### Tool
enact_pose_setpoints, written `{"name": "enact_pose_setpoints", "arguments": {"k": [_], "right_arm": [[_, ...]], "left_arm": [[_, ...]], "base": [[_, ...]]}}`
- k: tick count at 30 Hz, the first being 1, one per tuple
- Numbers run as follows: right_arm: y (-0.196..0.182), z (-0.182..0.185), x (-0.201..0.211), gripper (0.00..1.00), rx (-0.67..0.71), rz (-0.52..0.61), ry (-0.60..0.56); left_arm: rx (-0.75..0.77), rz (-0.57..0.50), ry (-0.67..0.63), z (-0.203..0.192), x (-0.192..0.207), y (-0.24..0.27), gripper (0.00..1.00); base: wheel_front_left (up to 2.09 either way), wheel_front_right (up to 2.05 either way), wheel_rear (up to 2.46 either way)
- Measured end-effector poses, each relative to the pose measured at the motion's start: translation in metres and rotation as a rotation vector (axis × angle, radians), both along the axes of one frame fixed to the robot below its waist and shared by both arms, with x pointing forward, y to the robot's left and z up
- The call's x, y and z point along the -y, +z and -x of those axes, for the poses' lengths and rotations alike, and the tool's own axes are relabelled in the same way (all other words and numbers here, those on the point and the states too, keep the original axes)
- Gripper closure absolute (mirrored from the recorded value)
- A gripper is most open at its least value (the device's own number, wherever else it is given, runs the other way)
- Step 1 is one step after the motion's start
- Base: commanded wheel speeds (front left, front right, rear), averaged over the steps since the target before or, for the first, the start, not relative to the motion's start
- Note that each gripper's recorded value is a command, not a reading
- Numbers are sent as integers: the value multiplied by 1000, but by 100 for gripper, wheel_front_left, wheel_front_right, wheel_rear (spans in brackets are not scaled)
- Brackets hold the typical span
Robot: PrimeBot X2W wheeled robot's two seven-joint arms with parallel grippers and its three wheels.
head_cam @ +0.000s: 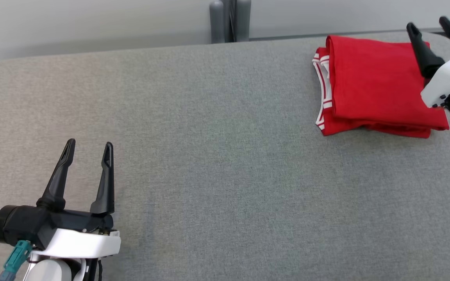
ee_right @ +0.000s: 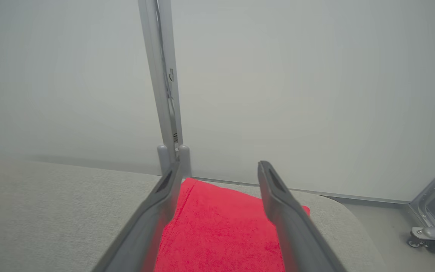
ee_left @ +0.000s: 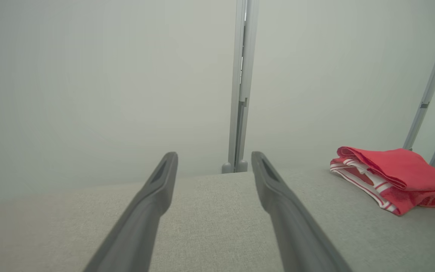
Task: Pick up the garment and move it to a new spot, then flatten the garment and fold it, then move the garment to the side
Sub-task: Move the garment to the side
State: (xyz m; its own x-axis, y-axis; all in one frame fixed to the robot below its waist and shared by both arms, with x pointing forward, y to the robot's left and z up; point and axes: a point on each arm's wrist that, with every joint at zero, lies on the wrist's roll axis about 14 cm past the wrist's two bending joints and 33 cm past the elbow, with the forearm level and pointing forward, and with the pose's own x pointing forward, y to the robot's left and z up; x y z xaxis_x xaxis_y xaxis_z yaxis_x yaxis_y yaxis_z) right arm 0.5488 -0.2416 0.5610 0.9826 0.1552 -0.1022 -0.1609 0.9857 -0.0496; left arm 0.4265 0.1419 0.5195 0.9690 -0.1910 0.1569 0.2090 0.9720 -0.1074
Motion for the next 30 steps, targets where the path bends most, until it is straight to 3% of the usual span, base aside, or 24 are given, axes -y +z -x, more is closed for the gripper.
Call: {"name": "enact_pose_setpoints", "arguments": {"k": [14, 30], "right_arm": [[2, 51, -43, 0, 169, -208, 10], [-28, 112, -95, 0, 178, -250, 25]], "left_arm": [[42, 3, 130, 33, -38, 20, 0], [35, -11, 220, 65, -62, 20, 0]], "base": [[0, 0, 0], [0, 0, 0]]}}
